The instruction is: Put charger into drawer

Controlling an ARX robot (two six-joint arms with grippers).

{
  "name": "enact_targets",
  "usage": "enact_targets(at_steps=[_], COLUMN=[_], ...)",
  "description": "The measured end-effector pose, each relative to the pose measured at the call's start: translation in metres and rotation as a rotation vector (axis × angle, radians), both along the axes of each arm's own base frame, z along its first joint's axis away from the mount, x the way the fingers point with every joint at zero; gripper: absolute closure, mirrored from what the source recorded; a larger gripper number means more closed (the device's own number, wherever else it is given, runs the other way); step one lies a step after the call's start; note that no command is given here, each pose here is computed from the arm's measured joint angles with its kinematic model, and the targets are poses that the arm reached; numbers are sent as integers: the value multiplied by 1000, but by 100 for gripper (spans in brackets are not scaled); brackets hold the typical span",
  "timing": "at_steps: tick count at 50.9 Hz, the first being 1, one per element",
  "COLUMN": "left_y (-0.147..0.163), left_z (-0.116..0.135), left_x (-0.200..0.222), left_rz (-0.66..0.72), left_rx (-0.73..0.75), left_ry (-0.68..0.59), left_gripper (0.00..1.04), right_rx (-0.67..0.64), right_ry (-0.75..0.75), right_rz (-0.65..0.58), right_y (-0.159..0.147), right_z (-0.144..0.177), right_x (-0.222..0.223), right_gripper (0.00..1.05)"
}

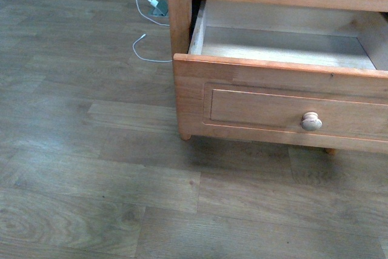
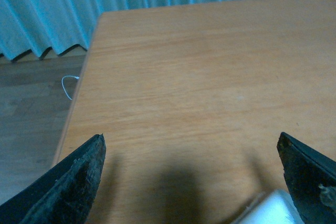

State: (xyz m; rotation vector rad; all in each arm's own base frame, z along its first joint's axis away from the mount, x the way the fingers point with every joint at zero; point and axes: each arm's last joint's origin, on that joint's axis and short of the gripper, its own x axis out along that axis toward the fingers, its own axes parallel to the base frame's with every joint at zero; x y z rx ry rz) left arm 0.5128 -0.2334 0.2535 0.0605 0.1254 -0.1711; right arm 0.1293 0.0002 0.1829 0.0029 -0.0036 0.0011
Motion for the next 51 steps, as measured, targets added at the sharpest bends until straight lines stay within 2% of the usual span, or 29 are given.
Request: enact_targets(at_steps=[10,18,36,49,51], left_y=[-11,-13,-5,-3,-3], left_z=[0,-6,-10,-10,-10], left_x=[-4,-7,-22,-25,-25], left_rz=[-107,-160,-273,-259,-256], left_rx=[132,191,197,214,216], left_ry=[-31,23,108,115,114], left_gripper=[6,6,6,6,9], right_rx=[0,0,0,0,0], right_ry=[0,0,0,0,0], right_rz=[0,0,0,0,0], right_y=[0,0,0,0,0], right_z=[0,0,0,0,0], right_x=[0,0,0,0,0], right_gripper=[8,8,8,8,8])
